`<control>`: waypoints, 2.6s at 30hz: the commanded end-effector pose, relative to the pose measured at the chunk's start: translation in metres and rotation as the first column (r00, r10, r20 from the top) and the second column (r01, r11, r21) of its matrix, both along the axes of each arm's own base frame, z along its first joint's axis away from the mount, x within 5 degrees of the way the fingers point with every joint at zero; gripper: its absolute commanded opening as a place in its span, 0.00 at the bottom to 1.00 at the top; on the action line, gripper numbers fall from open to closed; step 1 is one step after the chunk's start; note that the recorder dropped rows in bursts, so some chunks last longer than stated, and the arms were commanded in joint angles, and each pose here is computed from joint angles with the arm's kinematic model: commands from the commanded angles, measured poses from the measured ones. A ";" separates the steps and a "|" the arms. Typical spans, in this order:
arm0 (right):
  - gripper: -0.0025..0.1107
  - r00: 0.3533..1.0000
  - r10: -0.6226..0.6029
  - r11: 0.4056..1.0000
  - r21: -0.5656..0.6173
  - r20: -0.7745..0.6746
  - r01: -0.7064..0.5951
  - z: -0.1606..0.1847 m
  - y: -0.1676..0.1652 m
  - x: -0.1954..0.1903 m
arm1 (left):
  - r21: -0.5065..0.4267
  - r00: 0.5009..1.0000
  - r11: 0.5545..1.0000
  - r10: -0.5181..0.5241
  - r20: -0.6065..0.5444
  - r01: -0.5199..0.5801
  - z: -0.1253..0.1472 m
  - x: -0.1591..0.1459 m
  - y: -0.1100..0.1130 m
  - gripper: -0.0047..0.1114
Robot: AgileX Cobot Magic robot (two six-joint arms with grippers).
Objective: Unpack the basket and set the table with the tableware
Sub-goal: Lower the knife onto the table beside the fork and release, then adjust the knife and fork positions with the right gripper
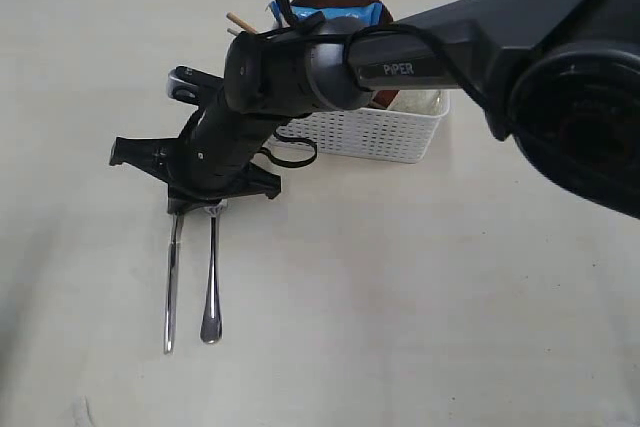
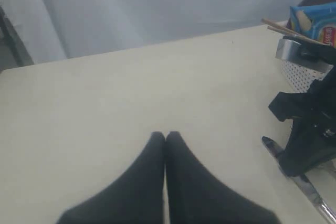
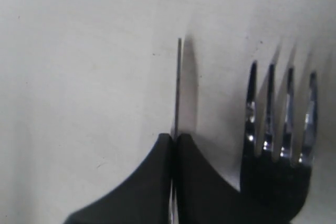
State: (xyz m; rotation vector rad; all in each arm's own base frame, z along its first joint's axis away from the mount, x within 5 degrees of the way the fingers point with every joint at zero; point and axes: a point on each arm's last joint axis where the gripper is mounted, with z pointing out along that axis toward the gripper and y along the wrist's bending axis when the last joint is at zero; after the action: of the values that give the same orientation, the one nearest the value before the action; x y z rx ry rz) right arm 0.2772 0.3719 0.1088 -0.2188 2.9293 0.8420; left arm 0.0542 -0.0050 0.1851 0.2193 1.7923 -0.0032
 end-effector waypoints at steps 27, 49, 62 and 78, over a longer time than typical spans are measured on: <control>0.34 0.896 0.432 0.840 -0.407 0.102 -0.359 0.066 0.023 -0.061 | -0.003 1.000 1.000 0.000 0.001 0.000 -0.001 0.000 0.000 0.04; 0.34 0.918 0.391 0.842 -0.427 0.064 -0.328 0.018 0.037 -0.069 | -0.003 1.000 1.000 0.000 0.001 0.000 -0.001 0.000 0.000 0.04; 0.06 0.926 0.370 0.851 -0.425 0.067 -0.309 0.017 0.038 -0.069 | -0.003 1.000 1.000 0.000 0.001 0.000 -0.001 0.000 0.000 0.04; 0.02 0.997 -0.071 0.930 -0.361 0.015 0.072 0.018 0.041 -0.067 | -0.003 1.000 1.000 0.000 0.001 0.000 -0.001 0.000 0.000 0.04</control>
State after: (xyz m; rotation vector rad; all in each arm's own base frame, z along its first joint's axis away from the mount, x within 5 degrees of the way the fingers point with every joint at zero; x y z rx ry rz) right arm 0.2066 0.4127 0.1276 -0.2872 3.0382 0.2621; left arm 0.0542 -0.0050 0.1851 0.2193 1.7923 -0.0032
